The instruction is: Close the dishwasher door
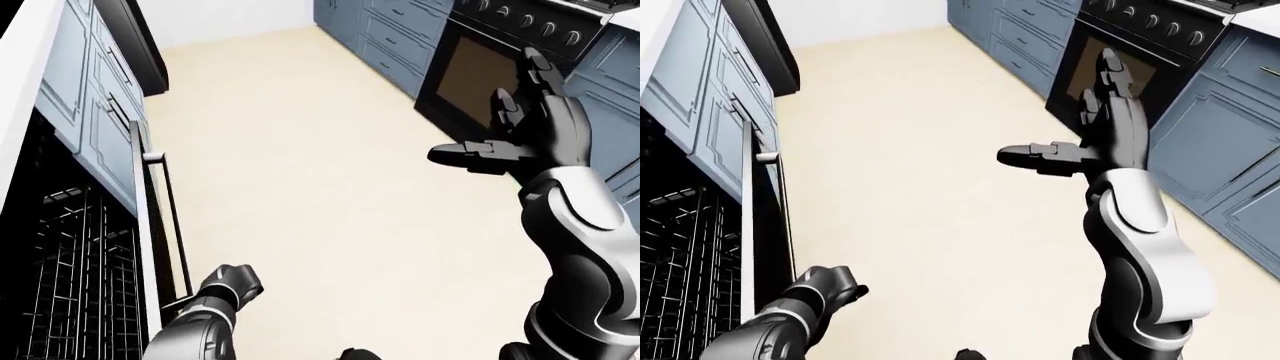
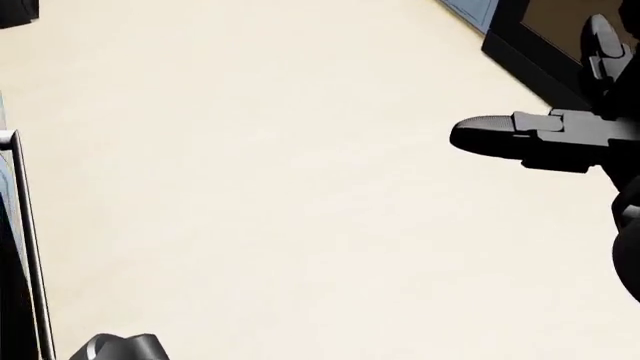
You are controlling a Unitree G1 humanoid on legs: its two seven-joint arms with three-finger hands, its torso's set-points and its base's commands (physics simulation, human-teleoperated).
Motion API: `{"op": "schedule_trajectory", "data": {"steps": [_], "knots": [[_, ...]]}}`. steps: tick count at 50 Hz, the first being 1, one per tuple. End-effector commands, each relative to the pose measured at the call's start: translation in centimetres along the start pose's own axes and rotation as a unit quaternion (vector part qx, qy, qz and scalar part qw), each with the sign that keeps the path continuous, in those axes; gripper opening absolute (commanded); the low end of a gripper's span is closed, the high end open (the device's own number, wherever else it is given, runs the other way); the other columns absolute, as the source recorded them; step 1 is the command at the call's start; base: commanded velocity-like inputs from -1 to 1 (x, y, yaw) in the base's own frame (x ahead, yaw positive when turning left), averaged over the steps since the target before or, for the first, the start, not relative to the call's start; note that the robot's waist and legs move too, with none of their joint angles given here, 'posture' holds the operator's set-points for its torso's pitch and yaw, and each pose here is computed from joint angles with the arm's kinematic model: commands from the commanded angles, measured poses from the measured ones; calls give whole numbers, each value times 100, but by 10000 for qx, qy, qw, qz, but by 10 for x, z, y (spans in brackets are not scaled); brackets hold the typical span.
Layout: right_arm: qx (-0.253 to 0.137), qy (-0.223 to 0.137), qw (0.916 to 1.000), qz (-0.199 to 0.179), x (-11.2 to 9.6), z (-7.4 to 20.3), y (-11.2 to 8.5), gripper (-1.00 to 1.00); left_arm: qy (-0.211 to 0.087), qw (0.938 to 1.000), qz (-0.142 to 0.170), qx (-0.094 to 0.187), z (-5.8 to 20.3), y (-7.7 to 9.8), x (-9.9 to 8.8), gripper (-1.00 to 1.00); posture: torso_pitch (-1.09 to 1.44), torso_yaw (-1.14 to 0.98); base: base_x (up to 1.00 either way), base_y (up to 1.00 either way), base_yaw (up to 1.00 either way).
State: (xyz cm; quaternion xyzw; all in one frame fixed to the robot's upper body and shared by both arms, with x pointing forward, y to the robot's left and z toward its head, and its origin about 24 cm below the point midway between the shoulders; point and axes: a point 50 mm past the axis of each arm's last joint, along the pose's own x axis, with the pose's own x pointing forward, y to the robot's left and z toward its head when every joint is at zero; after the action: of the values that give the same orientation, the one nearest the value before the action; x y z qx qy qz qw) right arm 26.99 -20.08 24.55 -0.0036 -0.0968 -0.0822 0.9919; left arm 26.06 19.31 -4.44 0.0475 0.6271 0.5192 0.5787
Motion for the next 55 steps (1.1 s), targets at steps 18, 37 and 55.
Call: {"op": "schedule_trajectory", "data": {"steps": [18,37,55], "knots": [[0,-434,9991,-29,-3,15,-1,100,-240,9978,274,-549,26,23,19,100,94,0,0,0,0],[7,-441,9990,-28,-3,16,-1,100,161,9955,316,-880,29,37,39,100,94,0,0,0,0],[8,-439,9990,-27,-3,15,-1,100,455,9926,273,-1090,29,51,63,100,94,0,0,0,0]]}}
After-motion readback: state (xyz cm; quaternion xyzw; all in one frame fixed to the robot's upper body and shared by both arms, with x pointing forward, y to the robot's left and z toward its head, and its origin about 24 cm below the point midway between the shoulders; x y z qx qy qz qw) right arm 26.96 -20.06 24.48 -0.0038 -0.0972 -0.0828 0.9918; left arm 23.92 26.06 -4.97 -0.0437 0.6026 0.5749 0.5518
